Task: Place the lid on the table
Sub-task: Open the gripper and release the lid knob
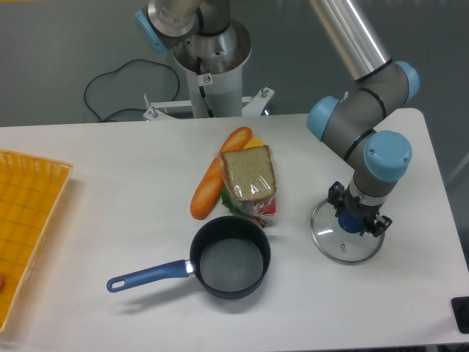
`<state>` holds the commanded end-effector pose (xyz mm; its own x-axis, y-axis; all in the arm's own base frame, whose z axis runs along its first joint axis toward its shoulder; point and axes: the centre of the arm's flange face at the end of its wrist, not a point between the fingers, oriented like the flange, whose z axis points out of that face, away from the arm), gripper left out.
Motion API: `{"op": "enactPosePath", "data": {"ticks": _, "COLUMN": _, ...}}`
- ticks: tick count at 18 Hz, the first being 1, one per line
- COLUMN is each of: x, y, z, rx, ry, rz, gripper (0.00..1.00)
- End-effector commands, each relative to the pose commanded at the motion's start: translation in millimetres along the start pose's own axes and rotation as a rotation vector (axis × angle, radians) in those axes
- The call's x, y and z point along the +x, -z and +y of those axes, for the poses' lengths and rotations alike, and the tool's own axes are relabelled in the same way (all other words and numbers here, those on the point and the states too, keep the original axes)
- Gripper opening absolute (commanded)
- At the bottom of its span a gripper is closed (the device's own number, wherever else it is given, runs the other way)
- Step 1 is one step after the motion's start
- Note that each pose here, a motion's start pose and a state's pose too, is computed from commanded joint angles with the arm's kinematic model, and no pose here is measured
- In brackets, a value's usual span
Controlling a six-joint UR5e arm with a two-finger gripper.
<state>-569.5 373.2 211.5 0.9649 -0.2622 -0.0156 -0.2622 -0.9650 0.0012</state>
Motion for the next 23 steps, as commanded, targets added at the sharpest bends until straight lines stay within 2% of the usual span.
{"op": "enactPosePath", "data": {"ticks": 3, "x": 0, "y": 0, "z": 0, "rx": 0.0, "ry": 0.0, "rz": 0.0, "gripper": 0.92}}
{"op": "enactPosePath", "data": {"ticks": 6, "x": 0, "y": 0, "z": 0, "rx": 0.0, "ry": 0.0, "rz": 0.002, "gripper": 0.99}}
{"op": "enactPosePath", "data": {"ticks": 13, "x": 1, "y": 10, "z": 0, "rx": 0.001, "ry": -0.003, "rz": -0.012, "gripper": 1.0}}
{"op": "enactPosePath", "data": {"ticks": 23, "x": 9, "y": 59, "z": 5, "rx": 0.008, "ry": -0.009, "rz": -0.073, "gripper": 1.0}}
